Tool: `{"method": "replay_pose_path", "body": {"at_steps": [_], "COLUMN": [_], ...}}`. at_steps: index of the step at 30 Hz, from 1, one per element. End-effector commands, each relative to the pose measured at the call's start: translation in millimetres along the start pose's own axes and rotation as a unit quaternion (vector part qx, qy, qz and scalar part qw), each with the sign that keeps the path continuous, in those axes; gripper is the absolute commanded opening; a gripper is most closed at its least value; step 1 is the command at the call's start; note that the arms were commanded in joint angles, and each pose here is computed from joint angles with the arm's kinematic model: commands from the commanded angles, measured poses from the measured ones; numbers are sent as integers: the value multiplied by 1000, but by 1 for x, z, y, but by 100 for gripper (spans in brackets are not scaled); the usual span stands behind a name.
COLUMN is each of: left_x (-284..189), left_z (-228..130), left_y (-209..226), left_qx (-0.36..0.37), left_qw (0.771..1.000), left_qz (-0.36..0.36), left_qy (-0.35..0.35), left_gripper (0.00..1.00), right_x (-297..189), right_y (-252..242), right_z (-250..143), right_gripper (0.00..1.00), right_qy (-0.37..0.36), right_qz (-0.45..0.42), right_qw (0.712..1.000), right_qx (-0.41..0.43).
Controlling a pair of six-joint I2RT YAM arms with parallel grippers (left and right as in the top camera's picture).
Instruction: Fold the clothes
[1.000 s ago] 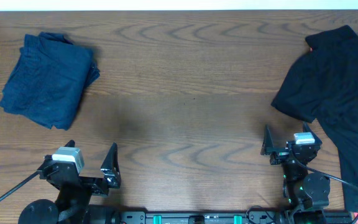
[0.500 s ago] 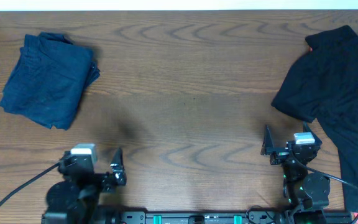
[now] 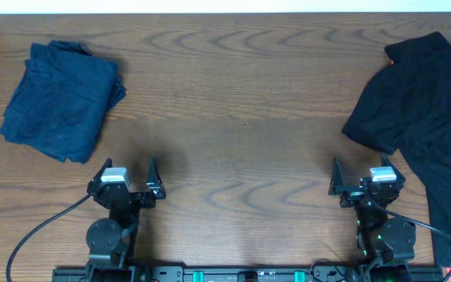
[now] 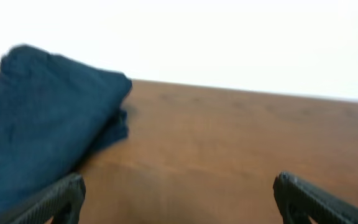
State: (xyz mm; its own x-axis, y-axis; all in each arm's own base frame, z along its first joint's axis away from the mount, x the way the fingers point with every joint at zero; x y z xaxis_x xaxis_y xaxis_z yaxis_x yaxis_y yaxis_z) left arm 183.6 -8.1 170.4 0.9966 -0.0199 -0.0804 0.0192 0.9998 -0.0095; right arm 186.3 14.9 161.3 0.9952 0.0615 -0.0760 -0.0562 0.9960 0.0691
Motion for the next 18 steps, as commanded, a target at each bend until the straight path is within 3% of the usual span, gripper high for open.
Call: {"method": "replay_pose_path", "body": {"at_steps": [1,3,18], "left_x": [3,2,3], "left_z": [-15,-25,-24], "left_y": [4,3,3], "left_qx": [10,12,12], "left_qw": [1000,999,999], "left_qz": [18,16,16], "left_qy": [13,38,37], "left_gripper": [98,98,98], "right_x": [0,0,0], "right_y": [-3,-3,-3], "right_z": [-1,-1,-1], "right_gripper": [99,99,99], "right_qy": [1,1,1], "right_qz": [-8,-8,-8], "right_qw": [1000,1000,1000], "right_qx": [-7,-7,-7]}}
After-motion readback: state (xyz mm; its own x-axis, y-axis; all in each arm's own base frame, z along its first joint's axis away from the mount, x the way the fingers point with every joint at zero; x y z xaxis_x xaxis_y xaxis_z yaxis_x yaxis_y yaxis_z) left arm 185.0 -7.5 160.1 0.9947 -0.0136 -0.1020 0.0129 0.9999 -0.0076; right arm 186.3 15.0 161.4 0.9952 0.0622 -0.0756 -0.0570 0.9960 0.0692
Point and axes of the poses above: each gripper's point midway between its finger pads, its own x axis out along the fingers, its own y axis along the line the jaws close on, z = x × y, the point moved 6 cm from there along -x, back along the fingers, and after that the axes turned 7 degrees about x, right-handed, at the moved point
